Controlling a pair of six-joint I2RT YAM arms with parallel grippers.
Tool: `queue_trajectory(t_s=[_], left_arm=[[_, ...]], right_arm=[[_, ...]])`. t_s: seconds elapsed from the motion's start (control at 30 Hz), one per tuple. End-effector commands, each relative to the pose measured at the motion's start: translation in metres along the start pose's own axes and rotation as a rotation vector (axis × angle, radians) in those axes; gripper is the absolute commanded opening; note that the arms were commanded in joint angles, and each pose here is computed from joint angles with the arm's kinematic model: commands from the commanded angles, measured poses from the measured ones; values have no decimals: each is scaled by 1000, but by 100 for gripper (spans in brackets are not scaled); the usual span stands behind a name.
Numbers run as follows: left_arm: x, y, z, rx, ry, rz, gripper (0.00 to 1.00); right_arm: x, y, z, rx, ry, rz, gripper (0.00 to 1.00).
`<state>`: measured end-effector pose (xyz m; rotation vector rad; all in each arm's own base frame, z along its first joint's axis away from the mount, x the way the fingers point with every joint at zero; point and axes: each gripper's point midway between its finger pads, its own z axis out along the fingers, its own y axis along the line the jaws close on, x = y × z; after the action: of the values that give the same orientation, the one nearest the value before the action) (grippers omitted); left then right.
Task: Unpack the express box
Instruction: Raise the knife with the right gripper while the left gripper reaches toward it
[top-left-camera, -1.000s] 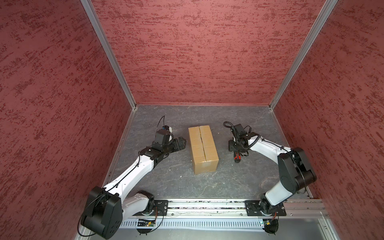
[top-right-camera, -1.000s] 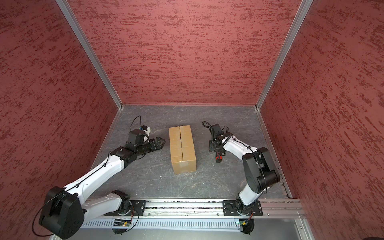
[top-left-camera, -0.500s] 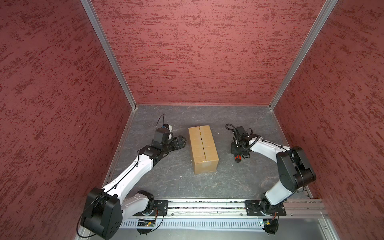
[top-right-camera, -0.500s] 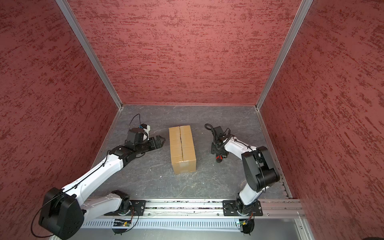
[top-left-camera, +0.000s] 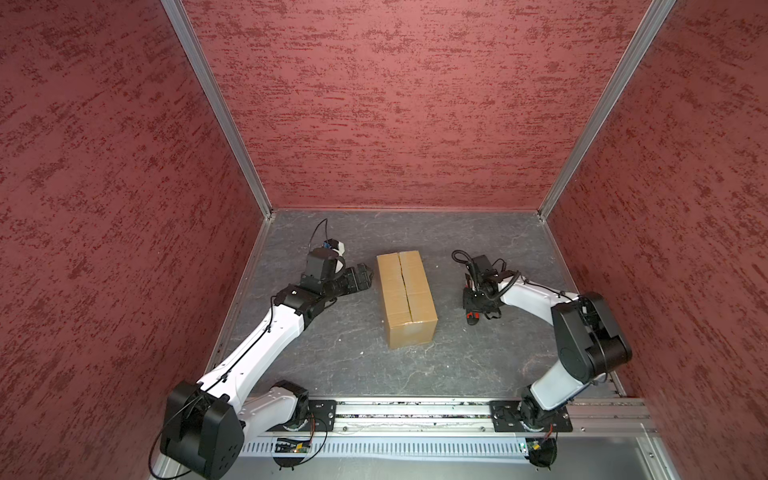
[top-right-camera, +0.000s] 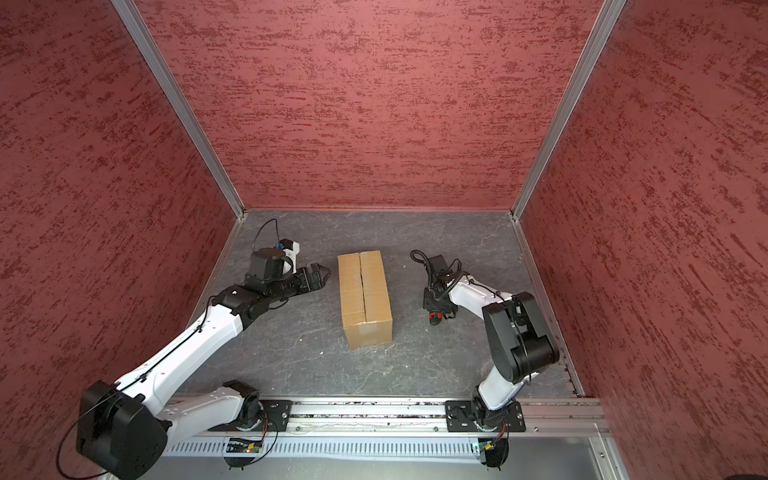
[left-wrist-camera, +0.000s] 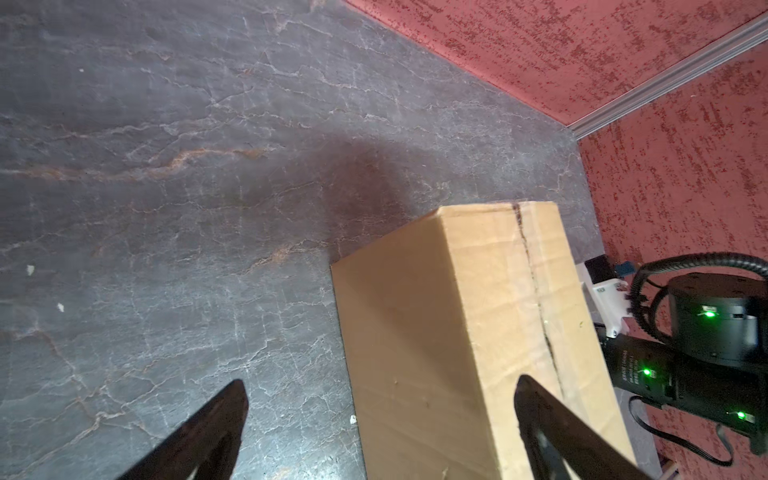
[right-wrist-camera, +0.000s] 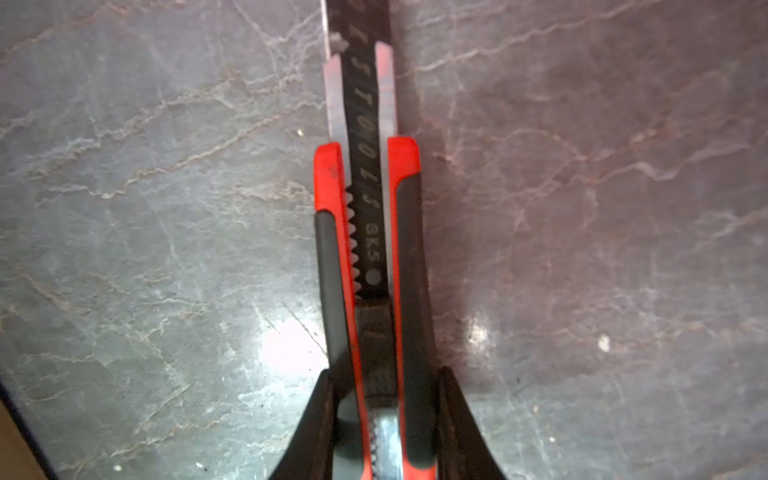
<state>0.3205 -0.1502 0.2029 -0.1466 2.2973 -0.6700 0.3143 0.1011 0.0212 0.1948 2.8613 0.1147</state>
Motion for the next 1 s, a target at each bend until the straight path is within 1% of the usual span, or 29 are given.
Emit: queue_trajectory(t_s=[0.0, 0.2, 0.27, 0.43, 0.57, 0.63, 0.73, 0.97], left_arm=[[-16, -19, -10, 31, 6, 45, 100], [-24, -66, -10, 109, 51, 118, 100], [-21, -84, -4, 135, 74, 153, 100], [-15, -131, 16, 188, 138, 241, 93], [-6, -166, 32, 236, 187, 286, 90], [0, -181, 37, 275, 201, 286, 90], [5, -198, 45, 335, 216, 257, 86], [16, -224, 57, 425, 231, 198, 79]], right_arm=[[-2, -1, -13, -7, -17, -2, 15], [-11, 0, -60, -29, -86, -12, 12], [-16, 5, -85, -68, -137, -20, 11], [-17, 24, -128, -133, -203, -80, 9], [-16, 39, -152, -170, -241, -124, 9], [-16, 45, -159, -180, -259, -144, 9], [-16, 58, -169, -214, -285, -171, 9], [-24, 78, -192, -288, -338, -199, 9]])
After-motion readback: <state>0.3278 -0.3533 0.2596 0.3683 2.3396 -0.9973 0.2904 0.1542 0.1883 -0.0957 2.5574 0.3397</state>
